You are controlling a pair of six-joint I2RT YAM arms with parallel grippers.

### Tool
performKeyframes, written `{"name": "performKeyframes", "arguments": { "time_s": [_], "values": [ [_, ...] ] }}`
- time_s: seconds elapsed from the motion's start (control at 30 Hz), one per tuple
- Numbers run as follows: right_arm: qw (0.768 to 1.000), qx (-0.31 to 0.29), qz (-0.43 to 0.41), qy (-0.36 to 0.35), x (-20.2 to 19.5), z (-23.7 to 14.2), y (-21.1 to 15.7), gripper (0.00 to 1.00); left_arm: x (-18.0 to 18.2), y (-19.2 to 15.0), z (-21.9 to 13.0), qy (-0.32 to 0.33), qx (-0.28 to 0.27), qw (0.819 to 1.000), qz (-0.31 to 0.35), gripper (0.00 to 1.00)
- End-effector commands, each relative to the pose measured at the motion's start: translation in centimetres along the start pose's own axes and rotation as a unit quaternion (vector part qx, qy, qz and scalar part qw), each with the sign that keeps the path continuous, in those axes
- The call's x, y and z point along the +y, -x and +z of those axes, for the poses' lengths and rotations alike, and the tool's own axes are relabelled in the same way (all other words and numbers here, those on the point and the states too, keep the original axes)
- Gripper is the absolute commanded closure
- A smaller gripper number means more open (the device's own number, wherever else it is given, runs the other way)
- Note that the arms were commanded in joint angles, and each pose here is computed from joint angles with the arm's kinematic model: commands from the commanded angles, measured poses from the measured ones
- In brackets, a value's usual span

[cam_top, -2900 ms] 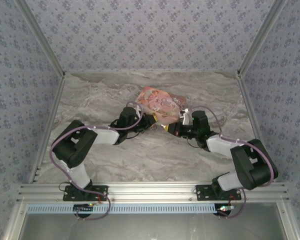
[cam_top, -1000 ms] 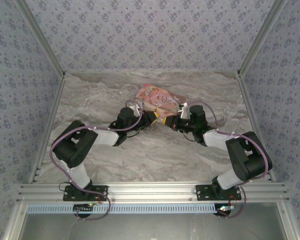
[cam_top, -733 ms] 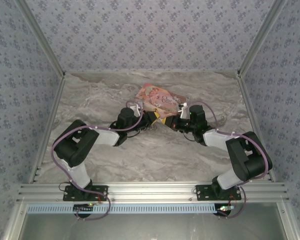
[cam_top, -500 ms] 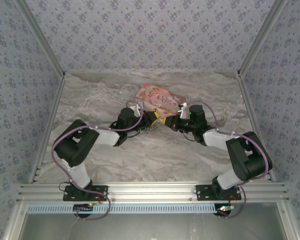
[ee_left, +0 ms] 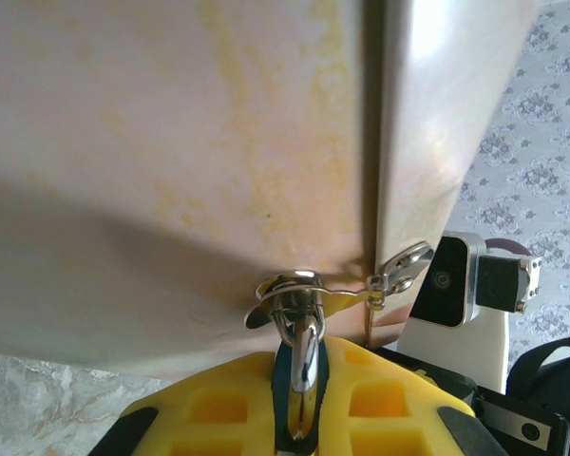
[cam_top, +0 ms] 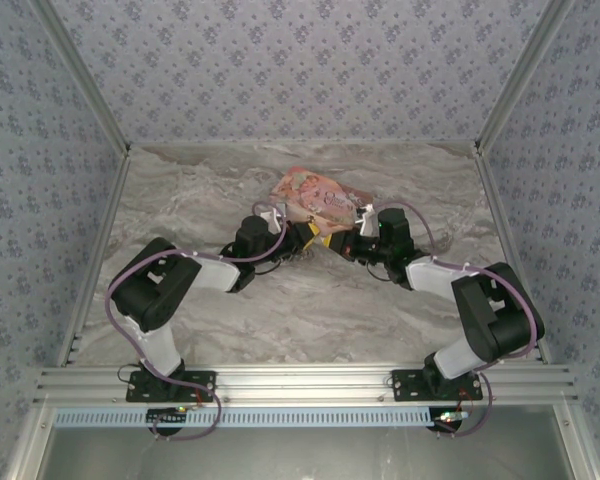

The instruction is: Unlock a padlock with a key

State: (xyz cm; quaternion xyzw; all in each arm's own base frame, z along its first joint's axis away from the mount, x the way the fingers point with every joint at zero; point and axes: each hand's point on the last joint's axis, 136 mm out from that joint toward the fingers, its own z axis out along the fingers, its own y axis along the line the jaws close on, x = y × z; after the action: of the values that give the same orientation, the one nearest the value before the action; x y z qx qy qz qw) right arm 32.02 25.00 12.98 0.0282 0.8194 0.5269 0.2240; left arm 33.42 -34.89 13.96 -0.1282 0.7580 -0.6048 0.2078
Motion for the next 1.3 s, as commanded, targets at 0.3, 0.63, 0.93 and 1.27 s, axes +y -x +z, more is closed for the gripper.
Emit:
{"name": "performKeyframes", "arguments": {
  "time_s": [0.3, 0.63, 0.93, 1.27],
  "values": [
    [0.997, 0.004, -0.024, 0.067, 3.4, 1.8, 2.3, 1.0, -8.8, -3.0, 0.2, -0.152, 0.071, 0.984, 0.062, 1.0],
    [0.993, 0.011, -0.035, 0.109, 6.0, 1.4, 3.4, 1.0, -8.1, -4.1, 0.4, -0.163, 0.101, 0.979, 0.072, 1.0],
    [0.994, 0.014, -0.041, 0.105, 6.4, 0.5, 4.7, 1.0, -6.9, -4.7, 0.7, -0.144, 0.111, 0.98, 0.082, 1.0],
    [0.996, 0.005, -0.05, 0.077, 5.4, -0.9, 5.8, 1.0, -5.6, -5.3, 0.8, -0.126, 0.129, 0.98, 0.087, 1.0]
  ]
}}
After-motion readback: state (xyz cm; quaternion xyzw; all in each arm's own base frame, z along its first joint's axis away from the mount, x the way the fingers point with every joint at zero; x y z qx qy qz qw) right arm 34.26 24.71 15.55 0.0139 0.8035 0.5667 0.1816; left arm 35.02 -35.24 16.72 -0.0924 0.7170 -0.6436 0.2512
